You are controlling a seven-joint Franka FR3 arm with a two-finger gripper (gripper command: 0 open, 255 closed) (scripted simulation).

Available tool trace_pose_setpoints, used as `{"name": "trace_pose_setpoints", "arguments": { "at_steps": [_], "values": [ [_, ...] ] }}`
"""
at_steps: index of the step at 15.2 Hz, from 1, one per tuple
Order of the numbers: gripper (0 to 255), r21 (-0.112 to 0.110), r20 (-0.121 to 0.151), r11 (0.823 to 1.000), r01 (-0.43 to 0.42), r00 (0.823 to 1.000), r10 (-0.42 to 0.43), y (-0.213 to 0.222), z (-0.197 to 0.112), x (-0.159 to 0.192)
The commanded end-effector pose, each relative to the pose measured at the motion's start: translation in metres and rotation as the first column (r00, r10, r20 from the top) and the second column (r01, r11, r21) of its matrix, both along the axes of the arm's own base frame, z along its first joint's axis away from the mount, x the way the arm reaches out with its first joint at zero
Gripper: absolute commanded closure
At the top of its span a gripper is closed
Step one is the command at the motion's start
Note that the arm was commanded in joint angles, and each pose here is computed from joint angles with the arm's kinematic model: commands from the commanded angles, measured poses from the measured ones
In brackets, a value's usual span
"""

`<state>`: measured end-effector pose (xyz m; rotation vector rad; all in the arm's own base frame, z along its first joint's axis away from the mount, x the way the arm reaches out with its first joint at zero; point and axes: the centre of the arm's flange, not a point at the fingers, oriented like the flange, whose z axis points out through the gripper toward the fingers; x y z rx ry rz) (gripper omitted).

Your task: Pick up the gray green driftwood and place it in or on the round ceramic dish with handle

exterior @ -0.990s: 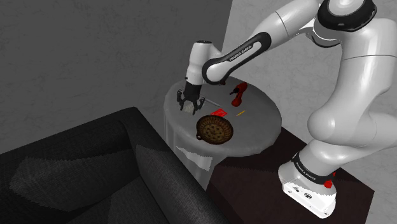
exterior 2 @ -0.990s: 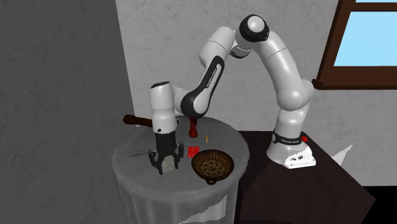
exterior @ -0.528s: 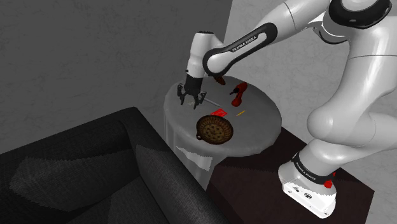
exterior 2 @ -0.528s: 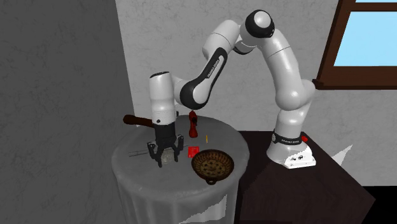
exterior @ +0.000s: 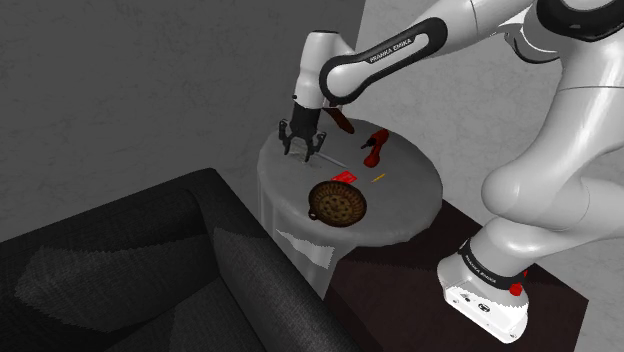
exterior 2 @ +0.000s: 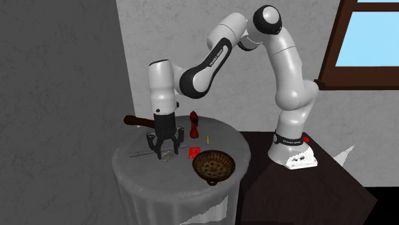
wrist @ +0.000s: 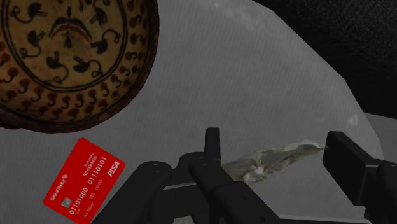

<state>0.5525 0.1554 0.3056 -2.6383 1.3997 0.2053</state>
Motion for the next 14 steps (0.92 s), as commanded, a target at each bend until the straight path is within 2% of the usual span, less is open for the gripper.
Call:
{"name": "trace_pose_setpoints", "arguments": {
  "at_steps": [1,4,7,8,9,11,13,14],
  "values": [
    [255,0.000,0.000,1.000,0.000,1.000,0.000,0.000,0.011,0.000],
    [255,0.000,0.000,1.000,0.000,1.000,0.000,0.000,0.022,0.000],
    [255,0.000,0.000,1.000,0.000,1.000,0.000,0.006,0.023,-0.040],
    [255,0.001,0.001,1.000,-0.001,1.000,0.001,0.005,0.024,-0.027],
    [0,0.001,0.001,1.000,-0.001,1.000,0.001,0.005,0.024,-0.027],
    [0,0.095,0.100,0.986,-0.138,0.987,0.128,-0.023,0.021,-0.014],
    [0,0.172,0.210,0.945,-0.279,0.947,0.242,-0.050,0.017,0.003],
    [0,0.178,0.220,0.940,-0.292,0.943,0.251,-0.052,0.017,0.005]
  ]
}}
